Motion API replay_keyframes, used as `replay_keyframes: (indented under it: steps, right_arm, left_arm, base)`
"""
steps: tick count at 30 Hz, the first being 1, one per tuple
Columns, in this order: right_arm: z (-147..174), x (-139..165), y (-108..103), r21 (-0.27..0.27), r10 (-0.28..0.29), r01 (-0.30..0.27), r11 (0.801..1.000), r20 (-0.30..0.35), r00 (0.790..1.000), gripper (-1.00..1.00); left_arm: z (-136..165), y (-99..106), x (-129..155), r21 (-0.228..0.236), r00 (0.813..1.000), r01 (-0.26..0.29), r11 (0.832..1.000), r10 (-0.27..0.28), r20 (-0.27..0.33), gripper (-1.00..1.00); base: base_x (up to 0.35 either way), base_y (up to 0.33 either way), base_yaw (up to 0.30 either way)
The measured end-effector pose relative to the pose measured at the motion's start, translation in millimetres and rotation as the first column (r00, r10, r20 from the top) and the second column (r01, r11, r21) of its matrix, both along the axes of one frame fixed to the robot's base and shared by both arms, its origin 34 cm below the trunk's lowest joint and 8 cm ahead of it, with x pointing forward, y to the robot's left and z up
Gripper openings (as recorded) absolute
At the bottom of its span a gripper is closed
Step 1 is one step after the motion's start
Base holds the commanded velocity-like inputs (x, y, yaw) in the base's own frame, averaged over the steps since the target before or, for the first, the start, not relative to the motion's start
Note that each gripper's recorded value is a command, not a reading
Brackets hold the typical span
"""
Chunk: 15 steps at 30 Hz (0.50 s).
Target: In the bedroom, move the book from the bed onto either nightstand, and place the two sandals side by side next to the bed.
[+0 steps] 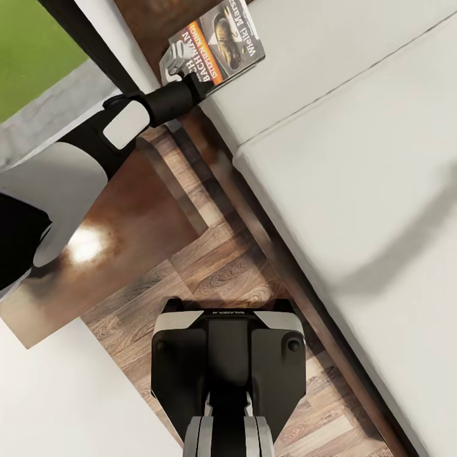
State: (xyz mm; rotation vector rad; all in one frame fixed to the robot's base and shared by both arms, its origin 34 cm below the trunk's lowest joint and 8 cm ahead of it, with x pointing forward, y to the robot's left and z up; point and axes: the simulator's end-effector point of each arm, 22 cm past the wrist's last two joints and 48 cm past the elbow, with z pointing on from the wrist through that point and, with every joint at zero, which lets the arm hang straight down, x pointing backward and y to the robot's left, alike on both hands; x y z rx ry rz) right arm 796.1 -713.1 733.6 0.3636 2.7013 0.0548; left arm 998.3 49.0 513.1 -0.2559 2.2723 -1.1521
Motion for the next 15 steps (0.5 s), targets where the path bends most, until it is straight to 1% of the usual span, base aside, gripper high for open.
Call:
replay_keyframes:
  steps: [2, 3, 4, 5, 6, 9, 10, 12, 13, 15]
  right_arm:
    - [-1, 0, 1, 0.001, 0.001, -0.001, 1.0, 0.0, 1.0, 1.0]
    - [-1, 1, 1, 0.002, 0.003, -0.003, 1.0, 0.0, 1.0, 1.0]
    - [-2, 1, 2, 0.003, 0.004, -0.004, 1.0, 0.0, 1.0, 1.0]
    - [-2, 1, 3, 0.004, 0.006, -0.006, 1.0, 0.0, 1.0, 1.0]
    - [-3, 2, 4, 0.004, 0.009, -0.009, 1.0, 0.0, 1.0, 1.0]
    - [-3, 3, 6, 0.002, 0.016, -0.016, 1.0, -0.001, 1.0, 1.0]
    - [-3, 3, 6, 0.002, 0.016, -0.016, 1.0, -0.001, 1.0, 1.0]
    - [-3, 4, 8, 0.001, 0.022, -0.022, 1.0, 0.001, 1.0, 1.0]
    - [-3, 4, 8, 0.0, 0.022, -0.022, 1.0, 0.0, 1.0, 1.0]
    - [-3, 7, 11, -0.002, 0.035, -0.035, 0.999, 0.004, 0.999, 1.0]
  left_arm:
    - [3, -2, -1, -0.005, 1.0, 0.007, 1.0, -0.007, 0.006, -1.0]
    - [15, -18, -2, -0.041, 1.0, 0.025, 0.999, -0.024, 0.019, -1.0]
    - [47, -65, -5, -0.118, 0.997, 0.069, 0.991, -0.063, 0.055, -1.0]
    - [59, -87, -12, -0.148, 0.995, 0.091, 0.985, -0.083, 0.062, -1.0]
    - [53, -80, -15, -0.125, 0.995, 0.089, 0.988, -0.083, 0.055, -1.0]
    - [67, -86, -21, -0.139, 0.995, 0.089, 0.986, -0.083, 0.049, -1.0]
    - [67, -86, -21, -0.136, 0.995, 0.09, 0.987, -0.084, 0.049, -1.0]
    - [79, -85, -23, -0.145, 0.996, 0.082, 0.986, -0.076, 0.041, -1.0]
    - [78, -85, -23, -0.141, 0.996, 0.083, 0.987, -0.078, 0.042, -1.0]
    - [92, -84, -25, -0.15, 0.997, 0.077, 0.986, -0.074, 0.03, -1.0]
  base:
    - [0.0, 0.0, 0.0]
    - [0.0, 0.0, 0.0]
    - [0.0, 0.0, 0.0]
    - [0.0, 0.0, 0.0]
    - [0.0, 0.0, 0.0]
    - [0.0, 0.0, 0.0]
    - [0.0, 0.0, 0.0]
    - [0.0, 0.0, 0.0]
    - [0.0, 0.0, 0.0]
    - [0.0, 0.0, 0.0]
